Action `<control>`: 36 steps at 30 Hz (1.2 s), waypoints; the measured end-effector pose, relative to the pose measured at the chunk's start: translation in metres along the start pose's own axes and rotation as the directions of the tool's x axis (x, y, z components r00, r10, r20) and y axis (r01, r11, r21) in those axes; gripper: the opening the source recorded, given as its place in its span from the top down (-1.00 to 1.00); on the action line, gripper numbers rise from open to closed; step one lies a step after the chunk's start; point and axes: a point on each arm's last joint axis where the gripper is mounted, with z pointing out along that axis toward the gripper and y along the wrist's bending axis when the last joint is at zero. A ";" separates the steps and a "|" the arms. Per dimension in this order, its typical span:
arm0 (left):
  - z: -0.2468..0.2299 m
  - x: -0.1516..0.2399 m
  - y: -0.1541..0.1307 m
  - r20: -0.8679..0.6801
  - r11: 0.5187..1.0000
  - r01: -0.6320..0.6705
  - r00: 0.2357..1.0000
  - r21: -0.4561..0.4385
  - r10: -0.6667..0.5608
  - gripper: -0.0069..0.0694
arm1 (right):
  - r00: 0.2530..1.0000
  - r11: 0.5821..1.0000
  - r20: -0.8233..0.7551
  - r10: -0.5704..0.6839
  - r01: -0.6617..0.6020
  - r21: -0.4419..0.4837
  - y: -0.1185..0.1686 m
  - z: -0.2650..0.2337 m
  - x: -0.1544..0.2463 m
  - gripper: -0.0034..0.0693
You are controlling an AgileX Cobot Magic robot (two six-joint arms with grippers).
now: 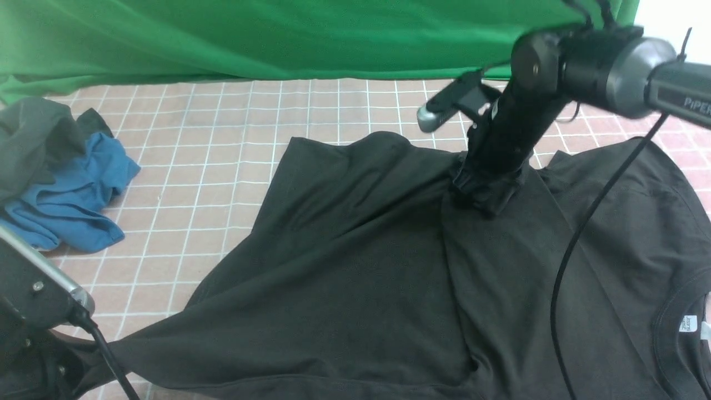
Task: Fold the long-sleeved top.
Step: Use your right arm to clamp the cuff closest to him, then use the right arm to drag and place the cuff at thecentered position on the left edge of the fabric
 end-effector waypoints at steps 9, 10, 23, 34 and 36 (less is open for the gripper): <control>0.000 0.000 0.000 0.005 1.000 0.008 1.000 0.005 -0.008 0.76 | 0.996 0.994 0.067 -0.063 0.057 0.089 -0.006 0.021 0.001 -0.48; 0.000 0.000 0.000 0.005 1.000 0.009 1.000 0.005 -0.009 0.76 | 0.995 0.994 0.068 -0.067 0.061 0.093 -0.006 0.021 0.001 -0.33; 0.000 -0.001 -0.001 0.009 1.000 0.015 1.000 0.009 -0.015 0.76 | 0.988 0.984 0.049 -0.144 0.138 0.111 -0.007 -0.039 0.000 0.61; 0.000 -0.001 -0.001 0.009 1.000 0.015 1.000 0.009 -0.015 0.76 | 0.822 0.819 0.094 -0.562 0.536 0.205 0.028 -0.161 0.006 0.61; 0.000 -0.001 -0.001 0.009 1.000 0.015 1.000 0.009 -0.015 0.76 | 0.782 0.781 0.112 -0.613 0.578 0.236 0.035 -0.179 0.007 0.61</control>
